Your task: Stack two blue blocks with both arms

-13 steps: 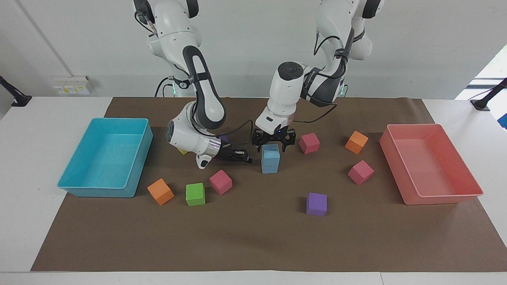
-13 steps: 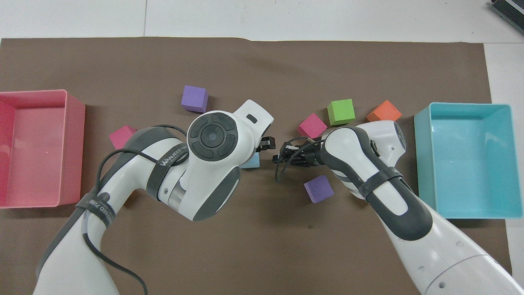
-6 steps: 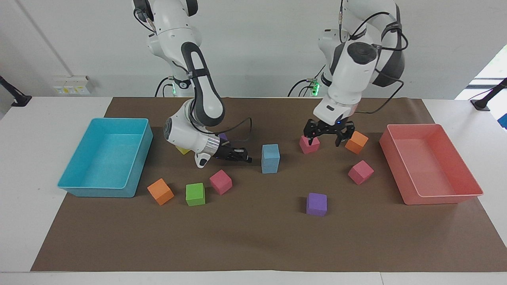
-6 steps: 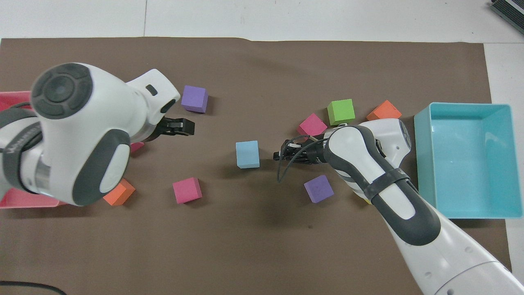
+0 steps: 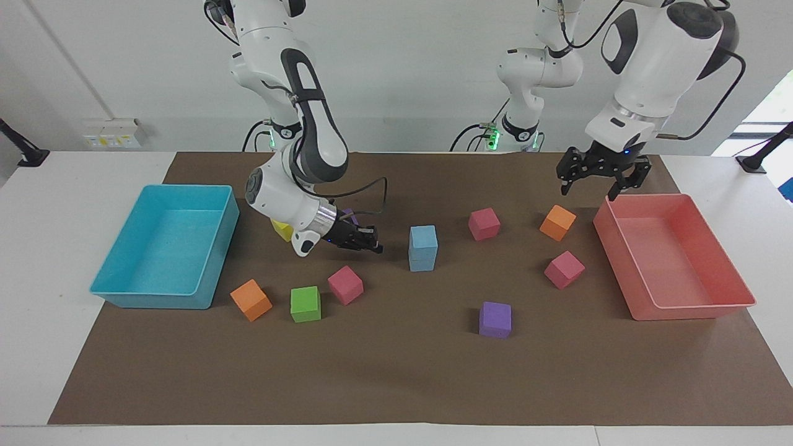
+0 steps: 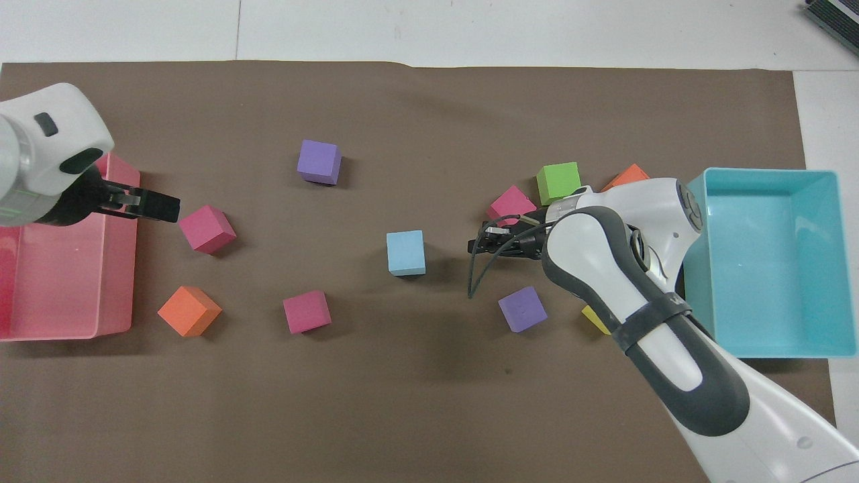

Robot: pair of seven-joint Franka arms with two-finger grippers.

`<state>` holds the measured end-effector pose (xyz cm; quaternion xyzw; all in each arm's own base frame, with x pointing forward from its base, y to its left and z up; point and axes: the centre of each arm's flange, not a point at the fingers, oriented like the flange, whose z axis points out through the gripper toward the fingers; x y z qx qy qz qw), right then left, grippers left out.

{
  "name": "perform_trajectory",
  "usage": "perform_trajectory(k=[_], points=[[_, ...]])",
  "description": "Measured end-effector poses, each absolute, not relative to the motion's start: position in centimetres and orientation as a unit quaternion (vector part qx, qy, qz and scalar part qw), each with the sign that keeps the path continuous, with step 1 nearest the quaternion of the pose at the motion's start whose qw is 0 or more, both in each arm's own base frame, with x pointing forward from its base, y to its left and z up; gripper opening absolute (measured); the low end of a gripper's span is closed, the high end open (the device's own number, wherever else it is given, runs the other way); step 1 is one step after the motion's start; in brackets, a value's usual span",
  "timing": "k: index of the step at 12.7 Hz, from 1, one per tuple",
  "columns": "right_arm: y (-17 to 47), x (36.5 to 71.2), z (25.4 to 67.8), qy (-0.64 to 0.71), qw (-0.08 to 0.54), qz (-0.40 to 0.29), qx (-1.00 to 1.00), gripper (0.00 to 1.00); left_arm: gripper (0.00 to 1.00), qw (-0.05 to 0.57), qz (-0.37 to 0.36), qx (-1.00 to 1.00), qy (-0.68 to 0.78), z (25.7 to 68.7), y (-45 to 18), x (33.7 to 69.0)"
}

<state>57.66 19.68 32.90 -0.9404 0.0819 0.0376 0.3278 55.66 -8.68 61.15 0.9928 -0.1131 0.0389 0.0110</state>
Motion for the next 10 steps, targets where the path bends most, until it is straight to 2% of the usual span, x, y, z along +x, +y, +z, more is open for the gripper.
perform_trajectory(k=[1, 5, 8, 9, 10], points=[[18.9, 57.9, 34.1, 0.08, 0.313, 0.029, -0.946, 0.07, 1.0, 0.011, 0.039, 0.993, -0.112, 62.5, -8.0, 55.5], [15.7, 58.5, 37.4, 0.056, 0.272, -0.002, -0.961, 0.54, 1.0, 0.01, 0.035, 0.993, -0.109, 65.7, -7.1, 55.2], [13.4, 58.3, 40.0, 0.015, 0.218, -0.012, -0.976, 0.9, 1.0, 0.01, 0.02, 0.994, -0.107, 65.8, -6.8, 54.9], [12.8, 58.1, 41.1, -0.008, 0.191, -0.013, -0.981, 1.0, 1.0, 0.01, 0.014, 0.994, -0.107, 65.7, -6.8, 54.8], [12.3, 58.1, 42.4, -0.032, 0.159, -0.013, -0.987, 1.0, 1.0, 0.01, 0.006, 0.994, -0.107, 65.6, -6.7, 54.6]])
